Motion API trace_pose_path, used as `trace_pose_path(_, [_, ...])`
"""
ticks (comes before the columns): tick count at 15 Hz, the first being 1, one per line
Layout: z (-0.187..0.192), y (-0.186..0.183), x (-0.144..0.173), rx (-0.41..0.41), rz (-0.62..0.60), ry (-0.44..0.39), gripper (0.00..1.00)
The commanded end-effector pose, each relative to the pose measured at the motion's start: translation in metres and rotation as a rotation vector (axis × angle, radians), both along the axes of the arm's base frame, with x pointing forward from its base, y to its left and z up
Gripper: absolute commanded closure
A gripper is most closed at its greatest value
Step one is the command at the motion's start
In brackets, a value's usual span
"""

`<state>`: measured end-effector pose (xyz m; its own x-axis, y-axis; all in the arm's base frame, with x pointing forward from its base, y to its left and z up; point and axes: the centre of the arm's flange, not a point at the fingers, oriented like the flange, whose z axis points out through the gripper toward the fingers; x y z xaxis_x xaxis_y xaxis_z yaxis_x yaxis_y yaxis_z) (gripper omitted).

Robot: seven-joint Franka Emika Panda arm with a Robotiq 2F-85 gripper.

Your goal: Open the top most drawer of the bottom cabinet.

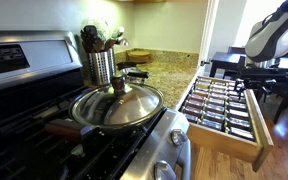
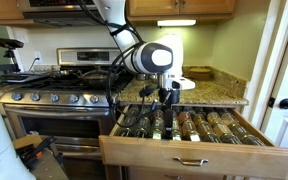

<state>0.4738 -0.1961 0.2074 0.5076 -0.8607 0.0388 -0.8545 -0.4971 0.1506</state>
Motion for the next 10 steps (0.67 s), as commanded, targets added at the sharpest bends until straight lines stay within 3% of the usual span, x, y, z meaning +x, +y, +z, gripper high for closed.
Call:
trace_pose_path(1, [-0.008, -0.01, -0.01, -0.024, -0.04, 0.09, 0.0])
trace_pose_path(10, [-0.03, -0.029, -0.033, -0.054, -0.074, 0.172, 0.0])
